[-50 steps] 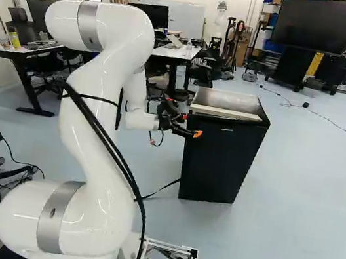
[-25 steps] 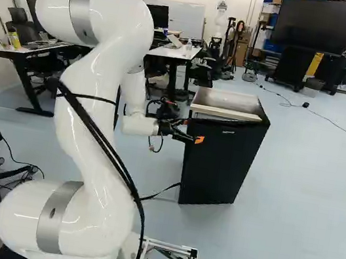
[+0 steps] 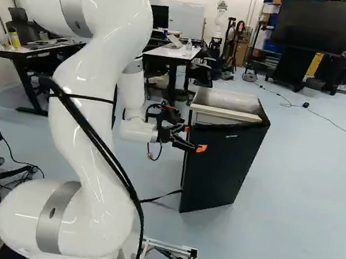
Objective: Open the fridge door
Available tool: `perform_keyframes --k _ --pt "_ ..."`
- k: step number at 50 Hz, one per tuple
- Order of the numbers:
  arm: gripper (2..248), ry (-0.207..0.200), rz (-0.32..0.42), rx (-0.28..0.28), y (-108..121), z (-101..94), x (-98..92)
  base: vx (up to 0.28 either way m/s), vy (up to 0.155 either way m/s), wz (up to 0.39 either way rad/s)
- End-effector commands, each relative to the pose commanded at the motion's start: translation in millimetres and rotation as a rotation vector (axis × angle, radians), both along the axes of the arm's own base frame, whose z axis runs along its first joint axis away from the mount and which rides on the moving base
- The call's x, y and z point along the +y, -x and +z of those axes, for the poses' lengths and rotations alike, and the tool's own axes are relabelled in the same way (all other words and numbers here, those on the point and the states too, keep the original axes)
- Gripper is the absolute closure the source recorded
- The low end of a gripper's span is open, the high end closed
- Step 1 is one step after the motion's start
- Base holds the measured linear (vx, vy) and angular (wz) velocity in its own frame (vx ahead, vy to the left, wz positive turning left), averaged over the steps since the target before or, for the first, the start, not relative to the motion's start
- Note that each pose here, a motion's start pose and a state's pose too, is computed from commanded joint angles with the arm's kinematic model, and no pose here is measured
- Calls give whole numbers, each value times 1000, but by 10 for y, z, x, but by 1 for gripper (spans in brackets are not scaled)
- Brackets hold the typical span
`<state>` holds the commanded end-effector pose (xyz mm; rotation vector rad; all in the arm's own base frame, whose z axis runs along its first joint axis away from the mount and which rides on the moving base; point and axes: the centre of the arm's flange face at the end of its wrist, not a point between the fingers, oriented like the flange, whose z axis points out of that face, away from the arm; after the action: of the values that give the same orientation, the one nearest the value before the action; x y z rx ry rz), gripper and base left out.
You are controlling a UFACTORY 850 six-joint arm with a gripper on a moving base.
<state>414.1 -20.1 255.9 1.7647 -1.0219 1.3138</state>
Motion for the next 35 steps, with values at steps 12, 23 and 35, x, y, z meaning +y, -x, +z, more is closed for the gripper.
perform_keyframes --k 12,23,35 --pt "3 3 -35 27 247 10 -74 0 0 0" --pt "3 6 -75 52 477 18 -143 0 0 0" --pt "3 10 -125 79 730 24 -218 0 0 0"
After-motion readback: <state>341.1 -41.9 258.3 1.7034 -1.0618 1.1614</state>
